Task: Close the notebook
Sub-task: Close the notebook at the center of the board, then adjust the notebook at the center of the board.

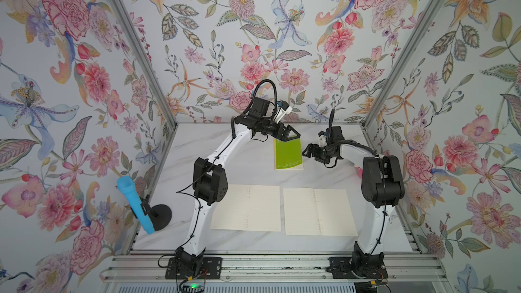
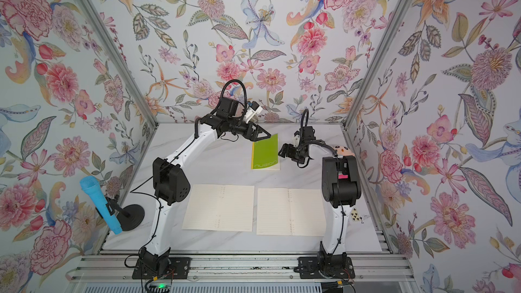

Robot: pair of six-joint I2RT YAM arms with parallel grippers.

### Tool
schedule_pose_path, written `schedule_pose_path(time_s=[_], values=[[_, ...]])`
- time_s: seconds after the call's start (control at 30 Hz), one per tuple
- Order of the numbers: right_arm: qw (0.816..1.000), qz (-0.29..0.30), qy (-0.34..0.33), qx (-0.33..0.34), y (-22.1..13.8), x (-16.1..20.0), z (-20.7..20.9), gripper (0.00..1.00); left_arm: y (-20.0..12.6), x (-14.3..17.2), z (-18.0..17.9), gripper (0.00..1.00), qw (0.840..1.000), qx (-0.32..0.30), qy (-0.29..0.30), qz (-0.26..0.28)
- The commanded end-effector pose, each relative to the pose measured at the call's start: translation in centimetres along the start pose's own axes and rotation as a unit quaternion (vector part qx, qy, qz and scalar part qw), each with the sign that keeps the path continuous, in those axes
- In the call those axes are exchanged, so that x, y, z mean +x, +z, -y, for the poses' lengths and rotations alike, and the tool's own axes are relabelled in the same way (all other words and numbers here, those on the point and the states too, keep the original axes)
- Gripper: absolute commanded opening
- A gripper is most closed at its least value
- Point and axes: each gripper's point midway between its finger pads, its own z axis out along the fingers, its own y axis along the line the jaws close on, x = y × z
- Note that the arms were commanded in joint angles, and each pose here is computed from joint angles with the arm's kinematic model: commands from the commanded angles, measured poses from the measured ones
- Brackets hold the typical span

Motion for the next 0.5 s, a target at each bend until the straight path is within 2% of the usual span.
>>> schedule_pose_path(time_s=[0.0,0.07,0.17,0.33,0.47], values=[[0.999,0.048,-0.014,0.009,-3.9,-2.0,-1.8,0.84,-3.6,-0.3,-2.1,1.0,0.997,-0.078,0.005,0.005],[0.997,0.069,-0.021,0.003,-5.4,-2.9,-3.0,0.84,-4.8,1.4,-4.1,1.0,0.993,-0.119,-0.001,-0.006],[0.996,0.076,-0.037,-0.042,-6.1,-3.5,-6.0,0.84,-7.0,4.3,-6.8,1.0,0.985,-0.171,-0.012,-0.025],[0.993,0.042,-0.054,-0.096,-3.7,-2.6,-9.4,0.84,-11.5,11.0,-10.9,1.0,0.97,-0.222,-0.072,-0.076],[0.993,0.02,-0.047,-0.11,-0.9,-1.9,-9.3,0.84,-15.8,15.8,-12.5,1.0,0.952,-0.271,-0.092,-0.111]])
